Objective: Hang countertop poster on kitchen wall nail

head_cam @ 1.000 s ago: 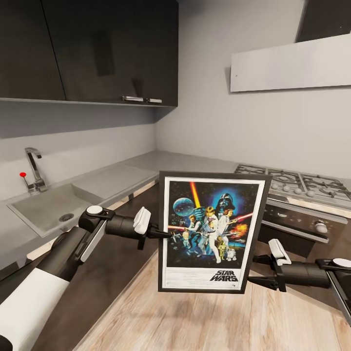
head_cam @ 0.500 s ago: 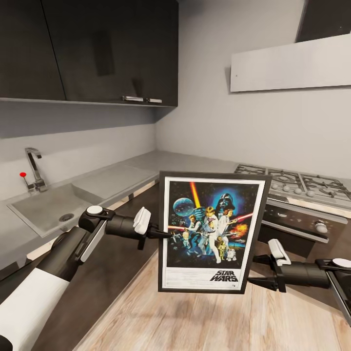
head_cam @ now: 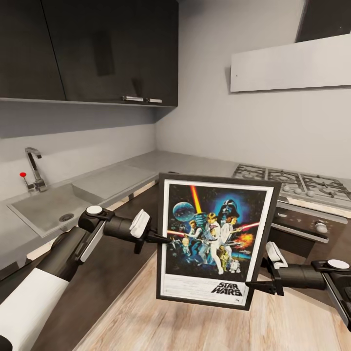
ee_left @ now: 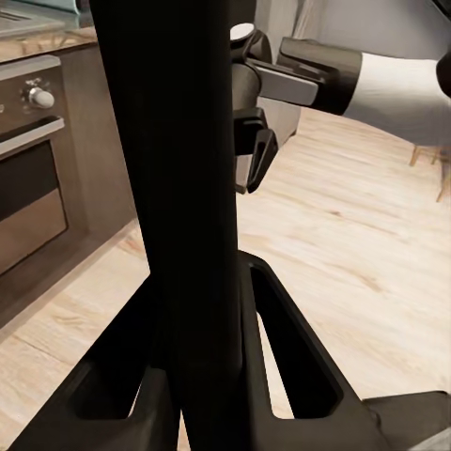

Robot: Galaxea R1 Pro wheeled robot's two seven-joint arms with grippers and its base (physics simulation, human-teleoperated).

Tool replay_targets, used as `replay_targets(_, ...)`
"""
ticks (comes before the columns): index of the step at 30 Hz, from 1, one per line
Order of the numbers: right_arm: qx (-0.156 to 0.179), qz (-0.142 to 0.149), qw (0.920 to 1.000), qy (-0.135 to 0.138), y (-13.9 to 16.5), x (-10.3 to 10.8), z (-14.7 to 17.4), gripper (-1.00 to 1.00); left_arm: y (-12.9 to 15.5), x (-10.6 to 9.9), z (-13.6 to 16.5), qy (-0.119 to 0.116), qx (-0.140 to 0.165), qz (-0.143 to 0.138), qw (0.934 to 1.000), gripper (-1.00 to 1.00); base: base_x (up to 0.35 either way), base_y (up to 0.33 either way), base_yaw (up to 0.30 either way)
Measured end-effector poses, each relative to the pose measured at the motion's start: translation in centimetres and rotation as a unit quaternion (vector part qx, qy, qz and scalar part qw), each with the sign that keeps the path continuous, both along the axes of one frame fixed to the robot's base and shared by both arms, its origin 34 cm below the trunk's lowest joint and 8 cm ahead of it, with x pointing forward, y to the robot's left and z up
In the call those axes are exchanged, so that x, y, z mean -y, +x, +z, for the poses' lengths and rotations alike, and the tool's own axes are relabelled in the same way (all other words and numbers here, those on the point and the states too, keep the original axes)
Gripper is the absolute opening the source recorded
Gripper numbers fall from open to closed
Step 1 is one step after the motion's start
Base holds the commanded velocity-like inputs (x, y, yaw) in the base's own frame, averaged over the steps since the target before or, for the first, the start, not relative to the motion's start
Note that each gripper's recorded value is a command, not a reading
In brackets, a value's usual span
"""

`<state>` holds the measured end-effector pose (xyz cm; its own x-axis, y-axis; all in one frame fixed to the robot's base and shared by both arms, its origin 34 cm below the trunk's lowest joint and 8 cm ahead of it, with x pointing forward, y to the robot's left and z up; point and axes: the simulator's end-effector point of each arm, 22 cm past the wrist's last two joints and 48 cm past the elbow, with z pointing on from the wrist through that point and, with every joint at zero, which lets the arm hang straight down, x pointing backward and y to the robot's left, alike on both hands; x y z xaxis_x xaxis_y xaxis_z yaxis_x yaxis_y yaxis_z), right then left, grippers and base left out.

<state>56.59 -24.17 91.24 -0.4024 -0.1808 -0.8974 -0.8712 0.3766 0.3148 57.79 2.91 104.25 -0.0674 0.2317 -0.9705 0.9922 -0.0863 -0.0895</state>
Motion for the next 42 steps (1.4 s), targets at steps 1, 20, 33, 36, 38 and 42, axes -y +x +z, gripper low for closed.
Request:
replay_targets(1, 0.0, 0.0, 1.0, 0.0, 0.0, 0.0, 0.0, 1.0, 0.0, 0.0, 0.0, 0.0, 0.0, 0.0, 1.0, -1.0, 0.0, 0.0, 0.0)
replay_targets(20, 0.021, 0.019, 0.9995, -0.01, -0.4, -0.7, -0.4, 1.0, 1.2, -1.3, 1.0, -0.013, 0.003, 0.022, 0.9997, -1.0, 0.0, 0.0, 0.0)
replay_targets(33, 0.02, 0.019, 0.9996, -0.01, -0.3, -0.6, -0.4, 1.0, 1.4, -2.2, 0.8, -0.006, 0.006, 0.029, 0.9996, -1.0, 0.0, 0.0, 0.0)
replay_targets(36, 0.02, 0.019, 0.9996, -0.01, -0.3, -0.6, -0.4, 1.0, 1.4, -2.2, 0.8, -0.007, 0.006, 0.028, 0.9996, -1.0, 0.0, 0.0, 0.0)
replay_targets(38, 0.021, 0.019, 0.9996, -0.01, -0.3, -0.6, -0.4, 1.0, 1.4, -2.2, 0.8, -0.007, 0.006, 0.028, 0.9996, -1.0, 0.0, 0.0, 0.0)
replay_targets(42, 0.02, 0.018, 0.9996, -0.01, -0.3, -0.6, -0.4, 1.0, 1.3, -2.2, 0.8, -0.007, 0.006, 0.027, 0.9996, -1.0, 0.0, 0.0, 0.0)
